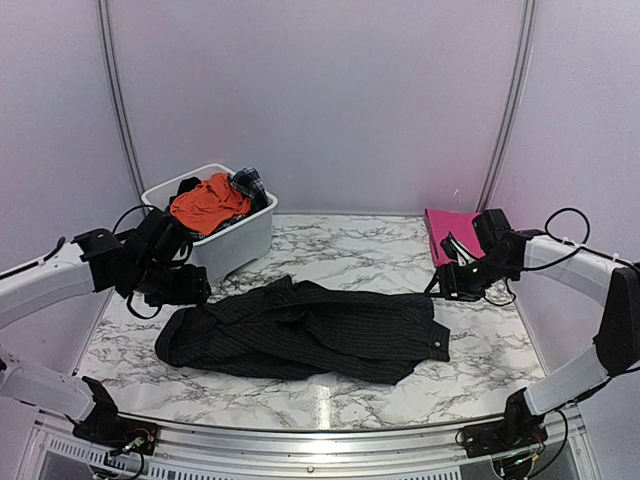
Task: Fold and stack the mixed laundry pile
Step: Flatten out the crumpled shirt at the center of the board.
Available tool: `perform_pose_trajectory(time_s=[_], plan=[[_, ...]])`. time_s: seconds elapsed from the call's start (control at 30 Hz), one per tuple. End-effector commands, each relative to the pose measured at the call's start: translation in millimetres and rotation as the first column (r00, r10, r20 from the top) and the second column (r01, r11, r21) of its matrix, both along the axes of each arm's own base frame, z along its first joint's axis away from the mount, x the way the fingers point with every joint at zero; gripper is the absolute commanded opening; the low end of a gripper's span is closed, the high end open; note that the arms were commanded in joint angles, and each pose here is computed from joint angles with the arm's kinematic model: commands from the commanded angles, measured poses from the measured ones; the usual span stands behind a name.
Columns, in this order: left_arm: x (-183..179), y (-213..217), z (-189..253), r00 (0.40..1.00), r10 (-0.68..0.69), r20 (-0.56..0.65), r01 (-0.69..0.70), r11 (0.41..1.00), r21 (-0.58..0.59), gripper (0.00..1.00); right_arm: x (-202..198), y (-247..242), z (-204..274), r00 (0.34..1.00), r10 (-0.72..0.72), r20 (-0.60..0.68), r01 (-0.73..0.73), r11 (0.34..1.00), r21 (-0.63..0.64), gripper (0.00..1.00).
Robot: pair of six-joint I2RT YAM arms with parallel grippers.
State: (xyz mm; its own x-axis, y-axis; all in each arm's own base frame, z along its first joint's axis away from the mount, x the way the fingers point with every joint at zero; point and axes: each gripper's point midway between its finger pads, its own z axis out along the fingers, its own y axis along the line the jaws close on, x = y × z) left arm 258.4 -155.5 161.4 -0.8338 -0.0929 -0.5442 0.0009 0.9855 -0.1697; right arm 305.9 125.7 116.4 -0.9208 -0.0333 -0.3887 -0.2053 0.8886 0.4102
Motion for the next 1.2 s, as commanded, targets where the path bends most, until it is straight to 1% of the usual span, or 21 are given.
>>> perform_pose_trajectory(time_s=[0.0, 0.03, 0.1, 0.2, 0.3, 0.47, 0.5, 0.53, 0.6, 0.67, 0.7, 0.8, 0.9, 1.0, 1.1, 1.17], plan=[[7, -10, -27, 0.989, -0.118, -0.09, 0.129, 0.983, 0.128, 0.82, -15, 32, -7, 0.989, 0.145, -0.042, -0.145, 0.989, -0.001, 0.69], [9, -10, -31, 0.99, -0.102, -0.099, 0.114, 0.984, 0.134, 0.82, -19, 35, -15, 0.984, 0.16, -0.076, -0.162, 0.986, -0.024, 0.71], [10, -4, -38, 0.993, -0.045, -0.113, 0.061, 0.987, 0.147, 0.86, -25, 35, -30, 0.976, 0.173, -0.129, -0.185, 0.979, -0.084, 0.77], [6, 9, -48, 0.99, 0.049, -0.134, -0.032, 0.992, 0.126, 0.92, -30, 30, -43, 0.973, 0.17, -0.157, -0.192, 0.972, -0.137, 0.81], [2, 21, -59, 0.983, 0.097, -0.155, -0.076, 0.988, 0.133, 0.93, -32, 20, -58, 0.972, 0.151, -0.18, -0.186, 0.963, -0.196, 0.82], [2, 32, -70, 0.973, 0.141, -0.181, -0.117, 0.983, 0.139, 0.96, -26, 18, -83, 0.96, 0.156, -0.232, -0.216, 0.94, -0.264, 0.83], [2, 35, -72, 0.97, 0.149, -0.191, -0.124, 0.982, 0.14, 0.96, -27, 19, -87, 0.955, 0.158, -0.25, -0.224, 0.939, -0.261, 0.79], [2, 37, -76, 0.967, 0.157, -0.202, -0.13, 0.981, 0.142, 0.96, -28, 21, -89, 0.952, 0.164, -0.26, -0.23, 0.941, -0.249, 0.69], [0, 42, -81, 0.959, 0.177, -0.22, -0.147, 0.978, 0.146, 0.96, -29, 22, -85, 0.951, 0.162, -0.265, -0.228, 0.943, -0.24, 0.42], [-4, 48, -88, 0.95, 0.198, -0.242, -0.165, 0.975, 0.152, 0.96, -28, 18, -67, 0.962, 0.133, -0.239, -0.195, 0.946, -0.26, 0.1], [-6, 50, -92, 0.944, 0.208, -0.255, -0.172, 0.973, 0.156, 0.95, -24, 16, -48, 0.975, 0.112, -0.193, -0.162, 0.95, -0.267, 0.0], [-8, 54, -99, 0.937, 0.22, -0.272, -0.182, 0.971, 0.157, 0.95, -17, 12, 6, 0.998, 0.033, -0.056, -0.045, 0.969, -0.244, 0.0], [-6, 52, -101, 0.938, 0.207, -0.278, -0.166, 0.973, 0.162, 0.95, -10, 7, 62, 0.995, -0.044, 0.095, 0.062, 0.978, -0.197, 0.0], [-3, 41, -107, 0.94, 0.163, -0.299, -0.132, 0.984, 0.122, 0.93, -3, 6, 108, 0.976, -0.081, 0.204, 0.111, 0.984, -0.139, 0.0], [-3, 28, -118, 0.939, 0.108, -0.326, -0.088, 0.993, 0.075, 0.87, 11, 4, 154, 0.941, -0.107, 0.322, 0.15, 0.982, -0.114, 0.0], [-4, 11, -123, 0.938, 0.044, -0.343, -0.051, 0.999, -0.012, 0.86, 21, 5, 185, 0.913, -0.112, 0.393, 0.161, 0.983, -0.093, 0.0]])
